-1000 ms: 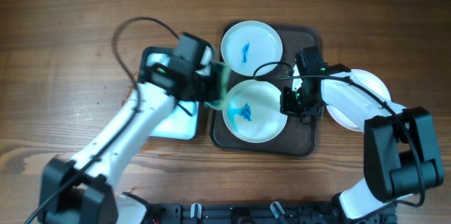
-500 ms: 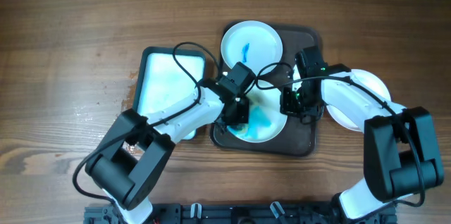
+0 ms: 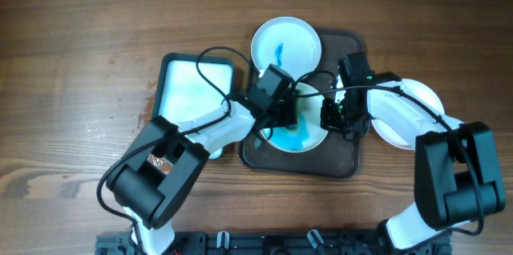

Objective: Clean dirty plates on tray and stack at the side
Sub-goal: 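Scrub the second plate with the sponge held in the left gripper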

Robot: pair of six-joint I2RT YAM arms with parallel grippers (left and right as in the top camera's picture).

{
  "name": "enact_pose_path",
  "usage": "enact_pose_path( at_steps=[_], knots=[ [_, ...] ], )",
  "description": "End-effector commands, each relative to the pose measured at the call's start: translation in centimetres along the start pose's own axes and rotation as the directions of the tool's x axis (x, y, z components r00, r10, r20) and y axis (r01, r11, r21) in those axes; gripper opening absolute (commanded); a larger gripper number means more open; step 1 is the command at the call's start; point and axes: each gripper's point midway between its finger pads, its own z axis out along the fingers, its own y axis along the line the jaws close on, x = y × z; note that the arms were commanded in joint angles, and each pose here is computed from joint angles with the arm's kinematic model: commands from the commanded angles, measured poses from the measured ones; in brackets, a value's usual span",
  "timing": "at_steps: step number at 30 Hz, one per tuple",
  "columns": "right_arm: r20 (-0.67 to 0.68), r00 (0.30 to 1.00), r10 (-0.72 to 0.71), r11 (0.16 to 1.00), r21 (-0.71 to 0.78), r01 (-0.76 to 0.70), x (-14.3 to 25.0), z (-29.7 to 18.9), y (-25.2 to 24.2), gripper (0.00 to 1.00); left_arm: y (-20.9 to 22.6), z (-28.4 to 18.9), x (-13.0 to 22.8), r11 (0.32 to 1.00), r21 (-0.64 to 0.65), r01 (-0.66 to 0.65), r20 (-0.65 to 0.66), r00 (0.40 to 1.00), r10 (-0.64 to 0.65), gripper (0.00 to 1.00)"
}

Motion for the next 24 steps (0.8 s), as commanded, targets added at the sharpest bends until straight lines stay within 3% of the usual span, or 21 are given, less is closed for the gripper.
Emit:
enact_pose_path(
  at_steps=[1, 4, 6, 10, 14, 20, 22, 24],
  knots=[
    [-0.019, 1.000, -0.007, 0.995, 0.099, 0.009, 0.6, 1.3, -1.9, 0.04, -1.9, 2.4, 4.3, 0.995, 0.094, 0.030, -0.155, 0.988, -0.015, 0.04],
    [-0.020, 1.000, -0.007, 0.995, 0.099, 0.009, 0.6, 1.3, -1.9, 0.04, -1.9, 3.2, 4.3, 0.993, 0.111, 0.036, -0.161, 0.987, -0.018, 0.04],
    [-0.020, 1.000, -0.007, 0.995, 0.099, 0.009, 0.6, 1.3, -1.9, 0.04, -1.2, 3.2, 2.3, 0.995, 0.100, -0.020, -0.085, 0.996, 0.029, 0.04],
    [-0.038, 0.999, -0.027, 0.994, 0.104, 0.031, 1.0, 1.2, -2.0, 0.04, 3.5, 1.2, -4.0, 0.999, -0.012, -0.031, 0.047, 0.998, 0.031, 0.04],
    [-0.040, 0.999, -0.026, 0.994, 0.105, 0.030, 1.0, 1.2, -2.0, 0.04, 7.0, -1.0, -6.7, 0.980, -0.189, -0.062, 0.079, 0.994, 0.078, 0.04],
    [-0.041, 0.999, -0.026, 0.994, 0.106, 0.030, 1.0, 1.2, -2.1, 0.04, 8.6, -1.4, -1.1, 0.948, -0.293, -0.123, -0.141, 0.986, 0.085, 0.04],
    [-0.041, 0.999, -0.026, 0.994, 0.105, 0.030, 1.0, 1.2, -2.1, 0.04, 6.8, -1.3, 1.6, 0.972, -0.202, -0.119, -0.247, 0.967, 0.067, 0.04],
    [-0.041, 0.999, -0.026, 0.994, 0.105, 0.030, 1.0, 1.2, -2.1, 0.04, 3.2, -1.1, 3.9, 0.996, -0.019, -0.092, -0.335, 0.939, 0.080, 0.04]
  ],
)
